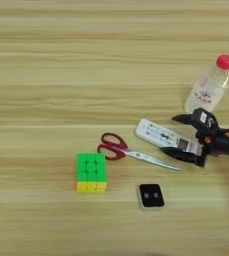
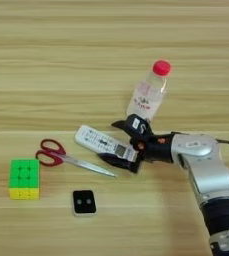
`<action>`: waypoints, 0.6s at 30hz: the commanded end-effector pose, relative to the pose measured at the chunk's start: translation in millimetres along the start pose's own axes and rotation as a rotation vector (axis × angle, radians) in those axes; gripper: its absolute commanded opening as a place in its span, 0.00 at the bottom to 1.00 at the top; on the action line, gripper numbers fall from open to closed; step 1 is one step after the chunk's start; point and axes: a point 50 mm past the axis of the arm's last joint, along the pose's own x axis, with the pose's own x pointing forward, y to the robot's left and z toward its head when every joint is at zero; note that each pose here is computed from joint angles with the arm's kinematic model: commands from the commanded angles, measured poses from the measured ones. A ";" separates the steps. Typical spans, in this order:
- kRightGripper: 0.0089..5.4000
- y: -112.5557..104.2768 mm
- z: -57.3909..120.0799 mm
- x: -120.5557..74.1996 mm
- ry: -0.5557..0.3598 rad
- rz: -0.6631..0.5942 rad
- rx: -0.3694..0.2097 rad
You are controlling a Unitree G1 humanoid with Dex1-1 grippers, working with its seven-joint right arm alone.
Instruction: Move the objects on the table
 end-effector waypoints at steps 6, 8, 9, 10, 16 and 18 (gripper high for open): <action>0.99 -10.6 73.2 -17.8 -0.347 -0.072 -0.179; 0.99 -10.1 84.3 -17.8 -0.438 -0.086 -0.193; 0.99 -10.3 88.3 -17.6 -0.473 -0.095 -0.198; 0.99 -10.5 91.5 -17.8 -0.506 -0.107 -0.202; 0.99 -15.7 109.0 -22.6 -0.639 -0.187 -0.221; 0.99 -16.9 114.7 -25.6 -0.658 -0.210 -0.235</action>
